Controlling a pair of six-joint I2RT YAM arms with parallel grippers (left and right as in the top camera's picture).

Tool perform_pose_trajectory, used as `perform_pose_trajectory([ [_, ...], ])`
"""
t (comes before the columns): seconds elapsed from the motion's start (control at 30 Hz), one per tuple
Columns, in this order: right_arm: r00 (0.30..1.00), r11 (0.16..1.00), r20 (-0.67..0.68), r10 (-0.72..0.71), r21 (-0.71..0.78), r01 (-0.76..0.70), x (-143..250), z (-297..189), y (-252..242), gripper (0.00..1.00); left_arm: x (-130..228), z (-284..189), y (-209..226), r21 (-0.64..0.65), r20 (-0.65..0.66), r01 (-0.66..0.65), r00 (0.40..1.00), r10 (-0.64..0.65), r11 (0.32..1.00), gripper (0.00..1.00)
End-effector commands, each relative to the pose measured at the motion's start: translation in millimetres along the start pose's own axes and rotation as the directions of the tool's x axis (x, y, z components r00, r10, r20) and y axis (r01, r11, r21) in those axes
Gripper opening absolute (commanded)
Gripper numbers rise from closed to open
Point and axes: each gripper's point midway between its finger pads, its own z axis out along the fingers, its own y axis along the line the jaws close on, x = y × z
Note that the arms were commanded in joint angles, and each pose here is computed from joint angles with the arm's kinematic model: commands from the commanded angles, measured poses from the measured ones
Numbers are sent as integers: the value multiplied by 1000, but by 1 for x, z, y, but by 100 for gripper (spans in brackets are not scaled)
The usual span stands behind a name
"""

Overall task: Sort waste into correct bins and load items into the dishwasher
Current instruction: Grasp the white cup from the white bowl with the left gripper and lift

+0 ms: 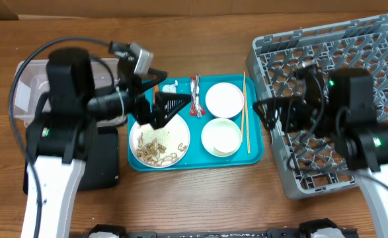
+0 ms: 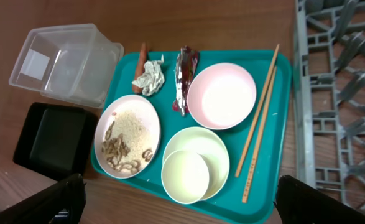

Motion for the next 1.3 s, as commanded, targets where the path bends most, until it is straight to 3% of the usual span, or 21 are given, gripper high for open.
perform_pose_trajectory([
  [0.0,991,991,-12,136,-4,-136,-12,8,-2,100,11,20,-9,163,-92,150,986,-137,975,100],
  [0.13,955,948,71,287,125,-294,-23,6,-36,100,64,56,25,-95,-272,194,939,-213,976,100],
  [0.27,937,928,109,331,144,-345,-28,0,-50,100,116,70,66,-451,-429,19,872,-236,892,100],
  [0.33,929,918,120,351,154,-366,-28,-3,-57,100,128,76,74,-516,-469,-54,853,-229,855,100],
  [0.47,922,910,132,363,163,-381,-30,-5,-64,100,150,109,70,-486,-530,-76,817,-225,871,99],
  [0.77,920,896,105,378,206,-392,-19,-4,-70,100,211,146,93,-511,-635,-59,698,-331,857,73],
  [1.07,912,884,59,405,229,-408,-14,12,-79,100,226,170,97,-477,-649,-35,688,-325,878,54],
  [1.23,905,876,27,424,242,-417,-9,19,-83,100,223,176,99,-469,-639,-38,704,-309,882,6],
  [1.27,905,875,24,425,243,-418,-8,20,-83,100,222,177,99,-468,-637,-37,706,-309,883,4],
])
